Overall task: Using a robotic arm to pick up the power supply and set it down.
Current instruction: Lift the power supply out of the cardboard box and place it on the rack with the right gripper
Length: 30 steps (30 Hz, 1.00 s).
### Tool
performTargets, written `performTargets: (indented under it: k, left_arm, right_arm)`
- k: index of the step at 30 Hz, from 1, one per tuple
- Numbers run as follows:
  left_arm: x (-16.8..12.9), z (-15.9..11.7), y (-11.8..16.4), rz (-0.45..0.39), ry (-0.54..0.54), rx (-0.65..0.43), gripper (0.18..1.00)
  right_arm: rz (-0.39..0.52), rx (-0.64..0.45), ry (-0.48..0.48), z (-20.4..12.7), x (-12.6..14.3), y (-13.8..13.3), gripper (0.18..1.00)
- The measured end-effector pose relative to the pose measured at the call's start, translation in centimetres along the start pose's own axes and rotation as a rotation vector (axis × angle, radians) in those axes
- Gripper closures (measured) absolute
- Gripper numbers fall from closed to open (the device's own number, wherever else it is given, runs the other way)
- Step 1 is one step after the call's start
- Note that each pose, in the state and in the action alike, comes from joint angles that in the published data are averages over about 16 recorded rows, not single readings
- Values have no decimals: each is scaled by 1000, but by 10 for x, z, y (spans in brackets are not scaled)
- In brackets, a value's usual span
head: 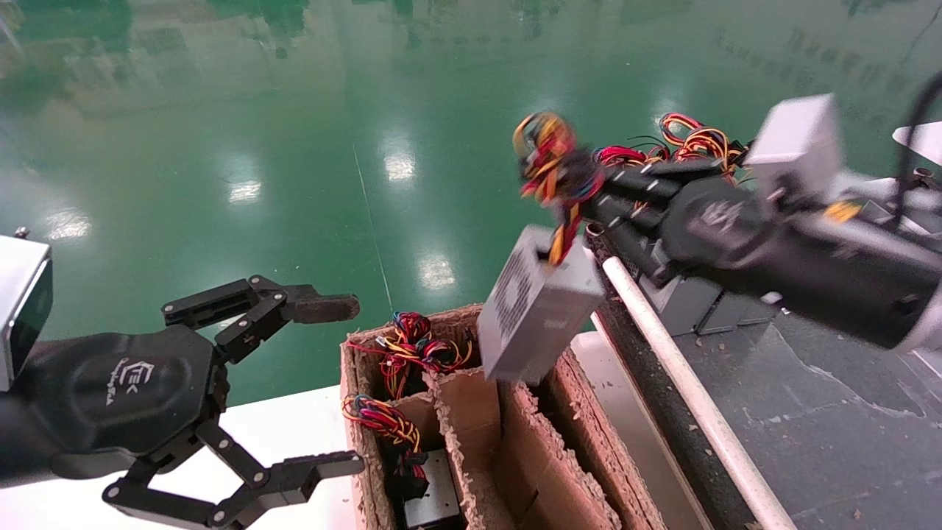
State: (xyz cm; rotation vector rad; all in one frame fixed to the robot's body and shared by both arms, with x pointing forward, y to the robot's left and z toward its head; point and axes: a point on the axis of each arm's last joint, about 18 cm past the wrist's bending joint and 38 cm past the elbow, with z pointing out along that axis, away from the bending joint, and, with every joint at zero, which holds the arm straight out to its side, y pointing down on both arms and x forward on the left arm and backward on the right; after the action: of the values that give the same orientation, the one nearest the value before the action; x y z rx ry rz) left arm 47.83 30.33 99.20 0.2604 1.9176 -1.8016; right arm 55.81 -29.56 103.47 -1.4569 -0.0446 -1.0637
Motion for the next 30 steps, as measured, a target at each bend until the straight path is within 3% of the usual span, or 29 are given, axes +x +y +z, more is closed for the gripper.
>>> performTargets:
  k: [10, 30]
  left_arm:
    - [0, 0, 0, 0, 0, 0, 184]
    - [0, 0, 0, 0, 0, 0, 184]
  right_arm:
    - [-32, -5, 114, -46, 32, -14, 935]
    - [-77, -175, 253, -129, 64, 4, 935]
